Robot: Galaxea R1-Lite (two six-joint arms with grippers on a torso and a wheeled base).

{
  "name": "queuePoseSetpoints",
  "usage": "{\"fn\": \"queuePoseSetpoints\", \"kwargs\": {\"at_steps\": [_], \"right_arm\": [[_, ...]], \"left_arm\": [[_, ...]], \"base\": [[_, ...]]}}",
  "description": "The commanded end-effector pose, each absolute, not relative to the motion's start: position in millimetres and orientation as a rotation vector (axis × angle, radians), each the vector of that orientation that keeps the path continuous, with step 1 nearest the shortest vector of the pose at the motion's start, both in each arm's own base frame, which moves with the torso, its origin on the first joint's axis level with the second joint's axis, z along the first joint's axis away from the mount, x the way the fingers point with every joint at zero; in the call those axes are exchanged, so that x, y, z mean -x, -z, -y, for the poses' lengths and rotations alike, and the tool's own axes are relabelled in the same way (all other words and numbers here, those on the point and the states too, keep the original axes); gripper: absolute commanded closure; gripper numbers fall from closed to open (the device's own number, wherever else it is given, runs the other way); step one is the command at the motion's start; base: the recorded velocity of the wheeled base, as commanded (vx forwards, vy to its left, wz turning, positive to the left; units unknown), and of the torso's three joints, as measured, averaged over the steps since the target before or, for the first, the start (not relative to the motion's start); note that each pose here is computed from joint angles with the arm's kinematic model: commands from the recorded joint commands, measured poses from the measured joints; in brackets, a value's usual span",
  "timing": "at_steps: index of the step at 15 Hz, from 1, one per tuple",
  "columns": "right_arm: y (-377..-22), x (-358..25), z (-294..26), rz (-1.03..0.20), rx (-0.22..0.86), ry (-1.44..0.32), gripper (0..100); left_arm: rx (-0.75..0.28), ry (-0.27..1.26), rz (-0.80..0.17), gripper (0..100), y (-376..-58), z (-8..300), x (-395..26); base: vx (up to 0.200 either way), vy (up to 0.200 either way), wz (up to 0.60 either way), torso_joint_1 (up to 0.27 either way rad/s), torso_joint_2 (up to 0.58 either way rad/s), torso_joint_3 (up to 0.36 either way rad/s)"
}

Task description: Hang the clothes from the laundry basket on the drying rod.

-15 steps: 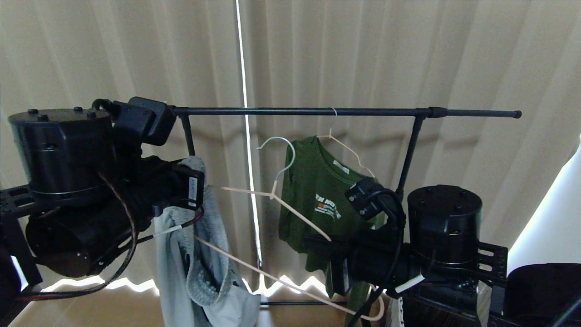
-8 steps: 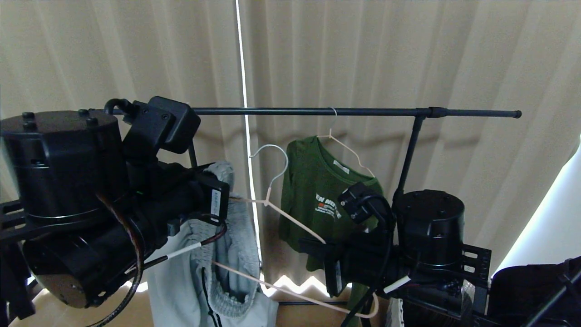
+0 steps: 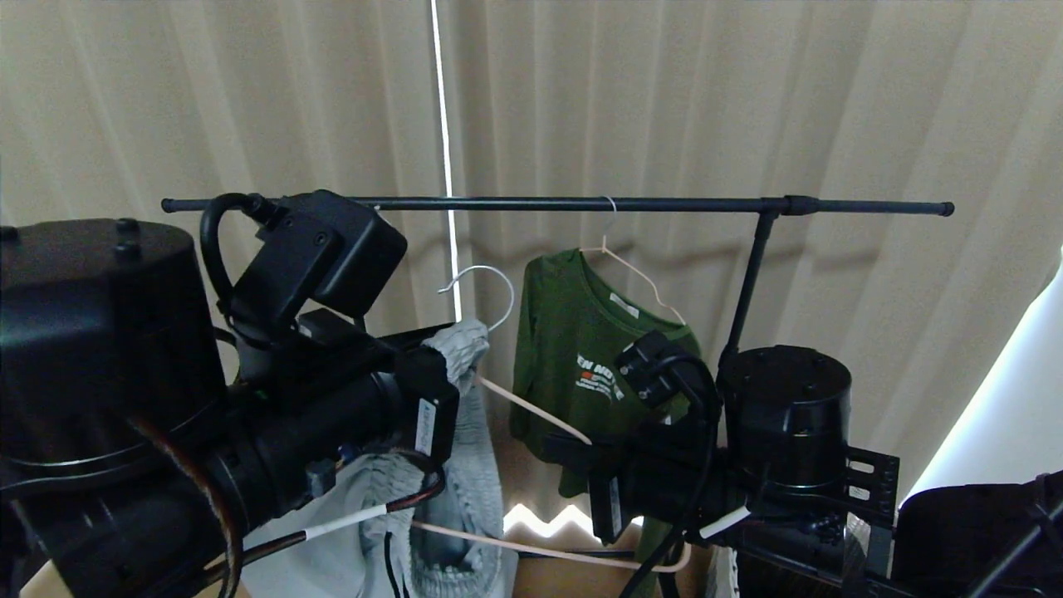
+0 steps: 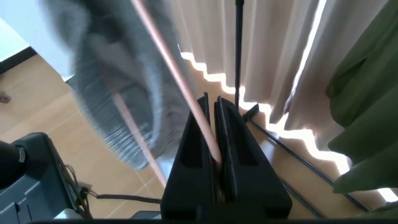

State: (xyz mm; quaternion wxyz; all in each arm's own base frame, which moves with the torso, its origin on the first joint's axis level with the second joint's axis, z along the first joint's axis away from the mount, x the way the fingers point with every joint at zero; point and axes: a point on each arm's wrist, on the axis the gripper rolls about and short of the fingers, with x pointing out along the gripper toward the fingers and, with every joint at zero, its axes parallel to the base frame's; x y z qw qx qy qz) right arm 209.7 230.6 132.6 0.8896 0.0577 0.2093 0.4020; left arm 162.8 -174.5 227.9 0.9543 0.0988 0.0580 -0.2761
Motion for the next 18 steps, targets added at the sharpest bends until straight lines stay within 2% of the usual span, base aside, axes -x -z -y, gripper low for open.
{"fn": "queuePoseSetpoints", "kwargs": {"at_steps": [1,3,8,15,16,18], "right_arm": [[-140,-210,-227,-0.407,-0.129,-0.824,100],[-149,-216,-222,-0.375,-0.146,-0.799,100],[-171,-214,-213,-0.301,-0.174,-0.786,100],[-183,-210,-206,-0.258,-0.187,-0.775,100],[-183,-210,-206,-0.257,-0.186,-0.775,100],[-185,-209,-204,-0.252,-0.188,-0.772,100]], "left_arm": [[-0.202,0.567,-0.117,100,-225,164,-153],[-0.221,0.613,-0.151,100,-213,158,-148],[-0.239,0.626,-0.178,100,-205,158,-148],[-0.234,0.658,-0.178,100,-204,159,-147],[-0.234,0.658,-0.177,0,-204,159,-147],[-0.229,0.659,-0.168,0,-206,159,-146]], "base": [[0.000,0.000,0.00,0.000,0.00,0.000],[0.000,0.000,0.00,0.000,0.00,0.000],[0.000,0.000,0.00,0.000,0.00,0.000],[0.000,0.000,0.00,0.000,0.00,0.000],[0.000,0.000,0.00,0.000,0.00,0.000],[0.000,0.000,0.00,0.000,0.00,0.000]]}}
